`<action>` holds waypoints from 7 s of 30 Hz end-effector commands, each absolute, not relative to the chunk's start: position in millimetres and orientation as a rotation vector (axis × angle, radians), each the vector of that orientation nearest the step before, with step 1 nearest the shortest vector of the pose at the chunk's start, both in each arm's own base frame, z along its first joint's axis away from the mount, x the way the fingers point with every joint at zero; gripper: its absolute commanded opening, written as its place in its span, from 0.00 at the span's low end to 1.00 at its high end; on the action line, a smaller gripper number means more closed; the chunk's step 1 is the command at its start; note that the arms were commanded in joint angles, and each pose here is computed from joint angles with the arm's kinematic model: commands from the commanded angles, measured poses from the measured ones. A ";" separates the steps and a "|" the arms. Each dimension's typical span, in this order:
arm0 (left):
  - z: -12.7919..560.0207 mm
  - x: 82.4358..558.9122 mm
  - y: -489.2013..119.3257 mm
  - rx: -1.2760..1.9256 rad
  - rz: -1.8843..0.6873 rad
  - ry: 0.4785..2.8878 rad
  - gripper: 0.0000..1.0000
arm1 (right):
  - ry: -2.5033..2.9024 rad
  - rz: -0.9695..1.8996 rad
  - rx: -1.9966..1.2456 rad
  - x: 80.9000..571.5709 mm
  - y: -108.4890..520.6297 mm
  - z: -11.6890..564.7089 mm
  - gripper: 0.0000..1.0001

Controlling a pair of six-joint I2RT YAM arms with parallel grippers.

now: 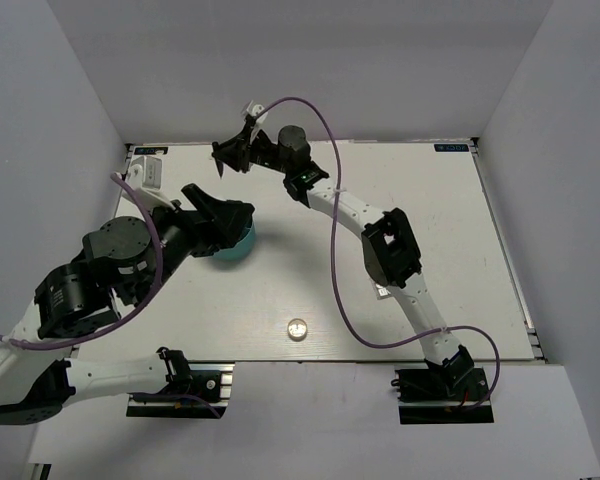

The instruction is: Organize the makeup

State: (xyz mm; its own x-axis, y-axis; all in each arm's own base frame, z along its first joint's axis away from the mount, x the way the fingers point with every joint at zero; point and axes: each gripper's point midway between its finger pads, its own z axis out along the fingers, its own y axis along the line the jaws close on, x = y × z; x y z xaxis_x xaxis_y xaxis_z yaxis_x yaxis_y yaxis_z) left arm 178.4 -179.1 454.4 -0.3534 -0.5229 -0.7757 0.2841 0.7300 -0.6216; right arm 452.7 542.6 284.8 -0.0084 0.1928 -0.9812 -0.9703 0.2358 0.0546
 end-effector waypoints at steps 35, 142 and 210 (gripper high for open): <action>424.7 178.3 -191.4 -0.209 -0.857 1.801 0.87 | 1.251 1.258 -1.031 401.8 572.9 203.3 0.00; 196.0 168.0 -272.4 -0.106 -0.775 2.396 0.71 | 2.790 0.201 -0.631 280.9 126.7 53.8 0.89; 233.7 166.0 -246.5 -0.141 -0.828 2.269 0.71 | 2.873 0.306 -0.862 287.3 154.2 42.8 0.35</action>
